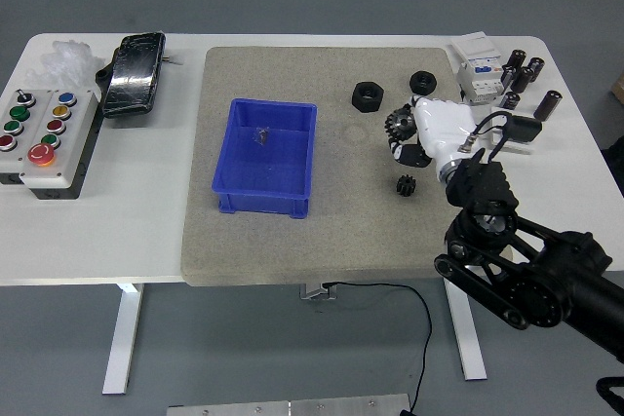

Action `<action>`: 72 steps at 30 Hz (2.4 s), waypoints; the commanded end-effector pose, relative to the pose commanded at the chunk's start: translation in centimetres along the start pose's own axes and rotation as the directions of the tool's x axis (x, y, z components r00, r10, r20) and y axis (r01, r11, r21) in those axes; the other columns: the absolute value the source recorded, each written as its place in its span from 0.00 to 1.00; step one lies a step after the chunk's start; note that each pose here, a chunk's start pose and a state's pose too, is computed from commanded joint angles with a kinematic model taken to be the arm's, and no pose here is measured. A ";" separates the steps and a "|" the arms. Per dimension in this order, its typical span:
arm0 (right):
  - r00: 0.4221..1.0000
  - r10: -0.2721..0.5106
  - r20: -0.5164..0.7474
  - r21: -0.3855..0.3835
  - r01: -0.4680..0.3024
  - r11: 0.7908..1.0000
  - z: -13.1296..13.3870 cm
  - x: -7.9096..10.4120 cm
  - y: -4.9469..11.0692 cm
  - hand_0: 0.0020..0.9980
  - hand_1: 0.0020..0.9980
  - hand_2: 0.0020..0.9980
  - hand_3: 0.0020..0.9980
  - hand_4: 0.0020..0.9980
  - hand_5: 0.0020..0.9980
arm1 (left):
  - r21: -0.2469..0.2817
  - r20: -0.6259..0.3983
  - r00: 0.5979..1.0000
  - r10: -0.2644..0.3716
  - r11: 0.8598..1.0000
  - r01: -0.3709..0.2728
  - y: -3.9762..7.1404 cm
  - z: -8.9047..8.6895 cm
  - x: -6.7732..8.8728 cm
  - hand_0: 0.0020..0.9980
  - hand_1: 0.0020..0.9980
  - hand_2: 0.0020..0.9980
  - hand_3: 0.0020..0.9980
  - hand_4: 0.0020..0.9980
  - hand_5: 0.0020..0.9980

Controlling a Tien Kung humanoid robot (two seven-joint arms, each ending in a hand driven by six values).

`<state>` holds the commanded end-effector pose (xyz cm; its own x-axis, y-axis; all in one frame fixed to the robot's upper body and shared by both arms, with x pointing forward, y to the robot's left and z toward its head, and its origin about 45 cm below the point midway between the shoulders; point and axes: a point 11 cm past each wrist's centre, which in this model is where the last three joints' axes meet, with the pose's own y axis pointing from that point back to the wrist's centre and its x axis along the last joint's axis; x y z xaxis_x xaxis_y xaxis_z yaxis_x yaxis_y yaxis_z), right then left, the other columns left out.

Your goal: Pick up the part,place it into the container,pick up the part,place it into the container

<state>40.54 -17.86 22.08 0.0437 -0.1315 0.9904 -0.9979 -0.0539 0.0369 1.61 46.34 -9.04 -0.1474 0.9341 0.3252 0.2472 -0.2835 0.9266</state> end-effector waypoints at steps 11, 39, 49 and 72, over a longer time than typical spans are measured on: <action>0.974 0.018 0.225 0.176 -0.059 0.983 -9.2 -0.3 1.8 0.23 0.42 0.28 0.41 0.05 0.03 | 0.013 -0.001 1.000 0.004 1.000 -0.004 -0.1 -0.3 0.1 0.72 0.72 0.73 0.84 0.82 0.53; 0.980 -0.111 0.163 0.199 0.078 0.977 -11.5 -4.5 2.1 0.29 0.56 0.75 0.79 0.65 0.33 | 0.026 -0.024 1.000 -0.010 1.000 0.011 -0.2 -0.6 -0.5 0.72 0.72 0.73 0.84 0.81 0.54; 0.983 -0.114 0.144 0.204 0.083 0.975 -11.6 -4.2 1.9 0.33 0.66 0.84 0.92 0.96 0.58 | 0.025 -0.019 1.000 -0.010 1.000 0.010 -0.1 -0.5 -0.6 0.72 0.72 0.73 0.84 0.81 0.54; 0.983 -0.183 0.035 -0.139 0.186 0.973 5.5 -3.4 2.5 0.31 0.59 0.77 0.84 0.93 0.52 | 0.024 -0.012 1.000 -0.002 1.000 0.003 -0.3 -1.0 -0.3 0.72 0.72 0.73 0.84 0.81 0.54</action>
<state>38.16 -23.00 18.12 0.2270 -0.1542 0.9616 -0.9693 0.0603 0.2385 0.60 45.90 -9.26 -0.1592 0.9321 0.3252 0.2694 -0.2759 0.9227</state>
